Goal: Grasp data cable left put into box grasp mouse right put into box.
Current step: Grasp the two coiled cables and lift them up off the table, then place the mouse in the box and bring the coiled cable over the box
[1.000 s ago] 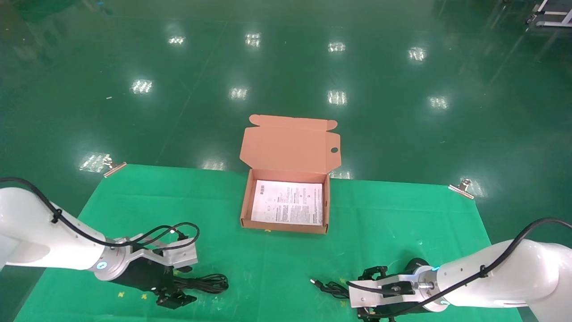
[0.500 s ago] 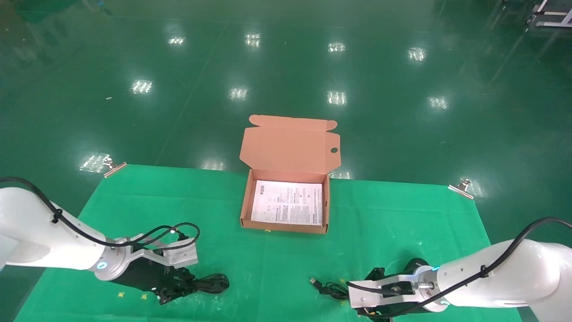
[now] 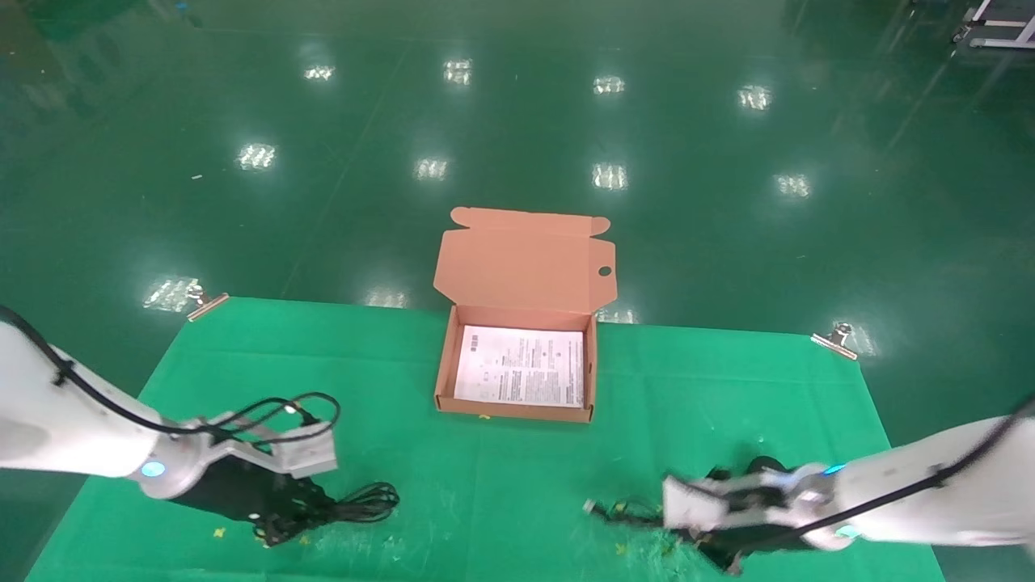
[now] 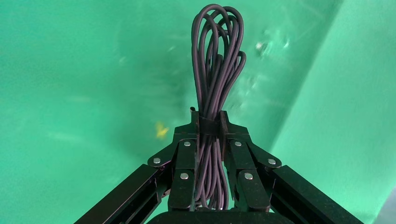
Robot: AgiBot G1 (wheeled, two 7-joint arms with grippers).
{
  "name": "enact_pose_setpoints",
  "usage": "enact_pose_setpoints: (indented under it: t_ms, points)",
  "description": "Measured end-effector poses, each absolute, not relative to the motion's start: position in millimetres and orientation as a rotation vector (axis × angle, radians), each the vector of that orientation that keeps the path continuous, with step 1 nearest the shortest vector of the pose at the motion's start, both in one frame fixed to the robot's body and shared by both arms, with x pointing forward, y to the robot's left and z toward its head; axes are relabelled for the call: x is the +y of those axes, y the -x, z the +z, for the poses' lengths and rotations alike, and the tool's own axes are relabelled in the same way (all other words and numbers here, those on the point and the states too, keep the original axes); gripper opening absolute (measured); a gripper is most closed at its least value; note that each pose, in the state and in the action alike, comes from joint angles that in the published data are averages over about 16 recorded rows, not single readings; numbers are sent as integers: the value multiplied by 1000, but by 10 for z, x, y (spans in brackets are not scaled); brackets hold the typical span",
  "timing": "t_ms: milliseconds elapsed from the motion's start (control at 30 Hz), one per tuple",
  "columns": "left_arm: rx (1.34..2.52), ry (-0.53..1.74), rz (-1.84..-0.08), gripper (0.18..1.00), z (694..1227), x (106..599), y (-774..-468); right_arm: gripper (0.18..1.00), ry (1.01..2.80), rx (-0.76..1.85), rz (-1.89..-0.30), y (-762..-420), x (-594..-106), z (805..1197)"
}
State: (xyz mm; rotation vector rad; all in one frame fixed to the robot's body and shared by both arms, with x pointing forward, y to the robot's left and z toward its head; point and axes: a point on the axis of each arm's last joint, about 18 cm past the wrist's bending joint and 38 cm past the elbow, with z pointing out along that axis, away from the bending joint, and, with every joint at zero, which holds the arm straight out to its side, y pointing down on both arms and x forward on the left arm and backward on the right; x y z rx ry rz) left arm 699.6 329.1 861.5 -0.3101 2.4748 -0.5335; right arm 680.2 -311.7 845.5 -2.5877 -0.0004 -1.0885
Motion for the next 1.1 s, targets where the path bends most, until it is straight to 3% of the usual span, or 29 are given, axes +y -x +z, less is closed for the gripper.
enact_pose_setpoints:
  t_ms: [400, 767, 1100]
  points:
    - [2307, 203, -483, 258, 9564, 3372, -6968, 236, 2265, 124, -1378, -6762, -3183, 9759]
    - [2040, 44, -467, 257, 10619, 2975, -7030, 235, 1944, 2, -1471, -6824, -2439, 10835]
    - [1859, -38, -482, 256, 11282, 2595, -7101, 235, 1781, -95, -1474, -6878, -1823, 11431]
